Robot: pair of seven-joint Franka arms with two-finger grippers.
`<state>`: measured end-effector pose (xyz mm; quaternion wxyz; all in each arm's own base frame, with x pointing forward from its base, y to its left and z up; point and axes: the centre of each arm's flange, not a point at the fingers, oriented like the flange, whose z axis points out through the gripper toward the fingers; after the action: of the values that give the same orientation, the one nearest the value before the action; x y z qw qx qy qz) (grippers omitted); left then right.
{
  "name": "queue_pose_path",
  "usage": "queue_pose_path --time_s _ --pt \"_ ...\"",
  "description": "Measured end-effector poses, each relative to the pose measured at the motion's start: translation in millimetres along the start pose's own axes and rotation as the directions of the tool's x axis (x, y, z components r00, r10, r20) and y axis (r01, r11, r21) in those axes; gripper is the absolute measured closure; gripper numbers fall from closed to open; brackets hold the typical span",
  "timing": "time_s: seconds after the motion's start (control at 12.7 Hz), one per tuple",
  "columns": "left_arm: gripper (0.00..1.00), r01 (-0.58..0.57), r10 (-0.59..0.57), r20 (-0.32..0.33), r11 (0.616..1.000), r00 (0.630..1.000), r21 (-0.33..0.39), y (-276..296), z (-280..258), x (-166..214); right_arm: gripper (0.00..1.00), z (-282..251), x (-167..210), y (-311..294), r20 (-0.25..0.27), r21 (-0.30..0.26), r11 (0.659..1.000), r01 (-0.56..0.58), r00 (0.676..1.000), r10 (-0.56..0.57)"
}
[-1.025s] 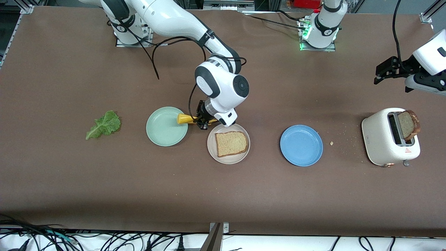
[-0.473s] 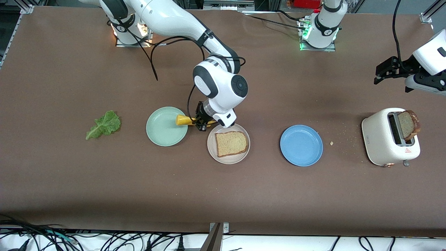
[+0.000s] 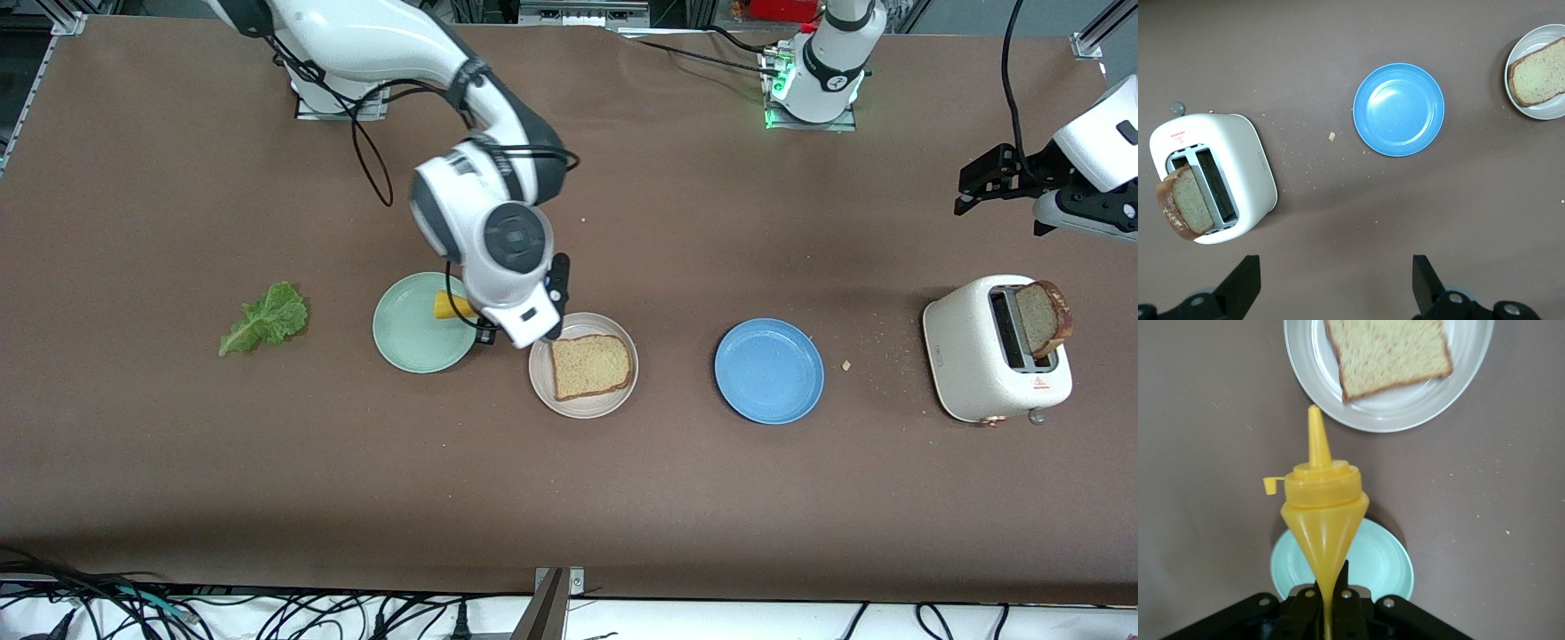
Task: Make sandwich in beige plate with both arms
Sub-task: 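Carry the yellow bottle back beside the lettuce with the right gripper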
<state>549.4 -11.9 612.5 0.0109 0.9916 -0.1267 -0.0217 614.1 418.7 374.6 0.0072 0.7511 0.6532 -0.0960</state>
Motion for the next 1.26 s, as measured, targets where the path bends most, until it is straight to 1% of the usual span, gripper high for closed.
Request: queue_pose_path --time_s 0.08,0.16,0.24,0.32,0.39,0.47,0.55,0.63,0.79,0.95,1.1,1.18,1.26 --pt "0.0 0.0 0.0 0.0 1.0 1.0 0.0 0.1 0.0 0.0 0.97 -10.9 -22.1 15.7 -0.083 0.051 0.999 -0.019 0.996 0.023" --pt "0.0 -0.001 0.001 0.0 1.0 1.0 0.0 0.4 0.0 0.1 0.97 -19.1 -47.1 33.5 -0.171 0.104 0.994 -0.032 0.984 0.049" --pt "0.0 -0.001 0.001 0.0 1.0 1.0 0.0 0.4 0.0 0.1 0.97 -24.8 -73.5 52.0 -0.258 0.155 0.987 -0.039 0.963 0.078" --pt "0.0 -0.001 0.001 0.0 1.0 1.0 0.0 0.4 0.0 0.1 0.97 -29.0 -100.1 69.5 -0.339 0.199 0.979 -0.046 0.934 0.113" --pt "0.0 -0.001 0.001 0.0 1.0 1.0 0.0 0.4 0.0 0.1 0.97 -32.7 -126.6 85.7 -0.414 0.24 0.969 -0.056 0.897 0.154" --pt "0.0 -0.001 0.001 0.0 1.0 1.0 0.0 0.4 0.0 0.1 0.97 -35.9 -151.4 99.5 -0.484 0.28 0.958 -0.058 0.853 0.193" --pt "0.0 -0.001 0.001 0.0 1.0 1.0 0.0 0.4 0.0 0.1 0.97 -38.6 -174.2 111.4 -0.553 0.318 0.947 -0.052 0.801 0.23" --pt "0.0 -0.001 0.001 0.0 1.0 1.0 0.0 0.3 0.0 0.1 0.97 -40.2 -197.2 122.1 -0.615 0.358 0.933 -0.041 0.741 0.269" --pt "0.0 -0.001 0.001 0.0 1.0 1.0 0.0 0.4 0.0 0.1 0.97 -33.3 -245.4 141.7 -0.717 0.417 0.909 0.01 0.618 0.322" --pt "0.0 -0.001 0.001 0.0 1.0 1.0 0.0 0.4 0.0 0.1 0.97 -8.3 -293.0 159.3 -0.787 0.451 0.889 0.079 0.504 0.355" --pt "0.0 0.0 0.0 0.0 1.0 1.0 0.0 0.2 0.0 0.1 0.97 28.8 -330.9 173.6 -0.843 0.473 0.866 0.162 0.369 0.392" --pt "0.0 0.0 0.0 0.0 1.0 1.0 0.0 0.1 0.0 0.0 0.97 50.9 -344.0 179.4 -0.866 0.47 0.858 0.206 0.297 0.402" --pt "0.0 0.0 0.0 0.0 1.0 1.0 0.0 0.0 0.0 0.0 0.97 73.8 -353.6 183.9 -0.885 0.455 0.856 0.245 0.235 0.403"
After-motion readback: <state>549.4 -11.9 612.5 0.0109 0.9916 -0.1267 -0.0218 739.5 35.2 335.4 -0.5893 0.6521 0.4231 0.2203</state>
